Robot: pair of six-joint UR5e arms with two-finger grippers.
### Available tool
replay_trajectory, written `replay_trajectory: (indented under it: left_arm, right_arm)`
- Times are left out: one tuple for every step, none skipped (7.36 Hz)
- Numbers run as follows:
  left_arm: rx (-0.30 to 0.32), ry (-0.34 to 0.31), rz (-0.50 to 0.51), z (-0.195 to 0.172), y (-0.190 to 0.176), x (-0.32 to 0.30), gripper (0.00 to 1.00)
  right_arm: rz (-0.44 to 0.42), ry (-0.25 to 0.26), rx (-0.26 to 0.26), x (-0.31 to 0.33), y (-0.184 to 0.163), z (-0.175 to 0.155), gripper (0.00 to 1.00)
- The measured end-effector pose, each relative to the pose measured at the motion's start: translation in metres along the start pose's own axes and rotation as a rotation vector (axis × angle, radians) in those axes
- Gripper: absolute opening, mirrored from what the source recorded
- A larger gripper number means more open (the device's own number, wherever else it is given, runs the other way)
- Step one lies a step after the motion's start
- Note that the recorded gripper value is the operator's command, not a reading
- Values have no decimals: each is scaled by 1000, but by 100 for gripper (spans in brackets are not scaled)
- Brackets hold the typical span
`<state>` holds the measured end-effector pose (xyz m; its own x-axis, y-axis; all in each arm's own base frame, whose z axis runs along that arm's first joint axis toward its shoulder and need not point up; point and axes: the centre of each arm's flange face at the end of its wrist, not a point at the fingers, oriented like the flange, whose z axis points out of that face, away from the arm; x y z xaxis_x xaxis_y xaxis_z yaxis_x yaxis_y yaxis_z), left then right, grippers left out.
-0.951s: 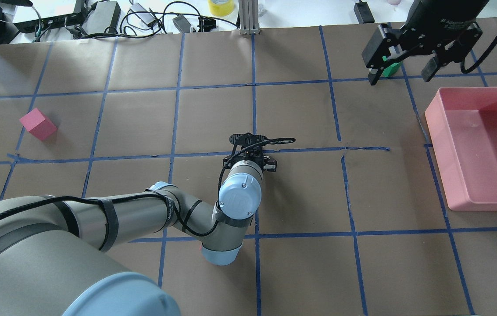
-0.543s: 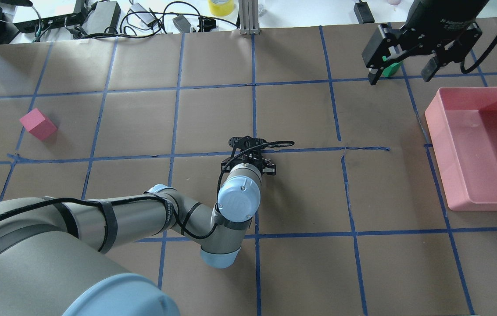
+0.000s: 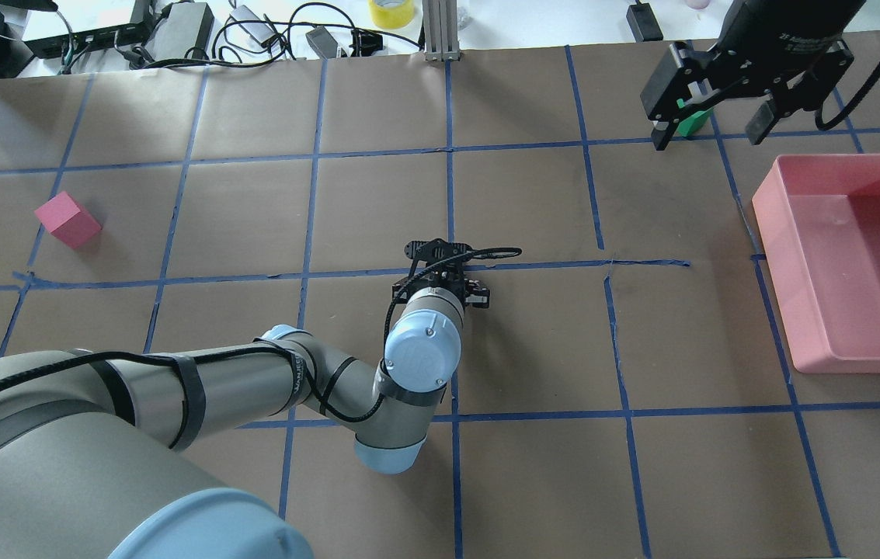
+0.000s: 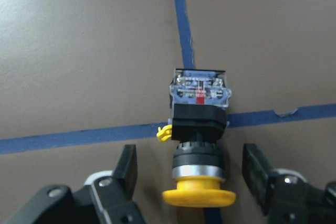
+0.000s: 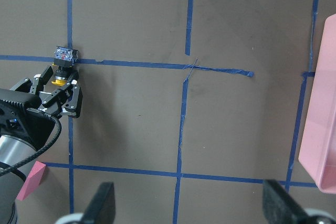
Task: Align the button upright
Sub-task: 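Lift the button with the left gripper and rotate it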
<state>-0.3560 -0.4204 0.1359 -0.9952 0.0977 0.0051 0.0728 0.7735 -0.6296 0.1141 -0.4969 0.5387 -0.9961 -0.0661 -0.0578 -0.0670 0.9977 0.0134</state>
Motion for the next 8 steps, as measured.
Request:
replay_trajectory:
  left_arm:
    - [0,1,2,-1,0,0,5]
    - [1,5,3,-2,-2,1,5]
    - [5,16,-3,-5,-6,2,5]
    - [2,25,-16,-8,-17,4,4]
    - [-31,13,-31,-10,-41,7,4]
    - [-95,-14,-41,-13,-77,8,4]
    - [-194,-32,-64,-18,-113,8,3]
    - [-309,-33,-117,-26,-142,7,3]
  right_arm:
    - [0,0,0,0,0,0,100]
    - [-1,0,0,0,0,0,100]
    - [0,0,0,0,0,0,100]
    - [-1,0,0,0,0,0,100]
    - [-1,0,0,0,0,0,100]
    - [-1,0,0,0,0,0,100]
    - [-1,0,1,0,0,0,100]
    - [-1,0,0,0,0,0,100]
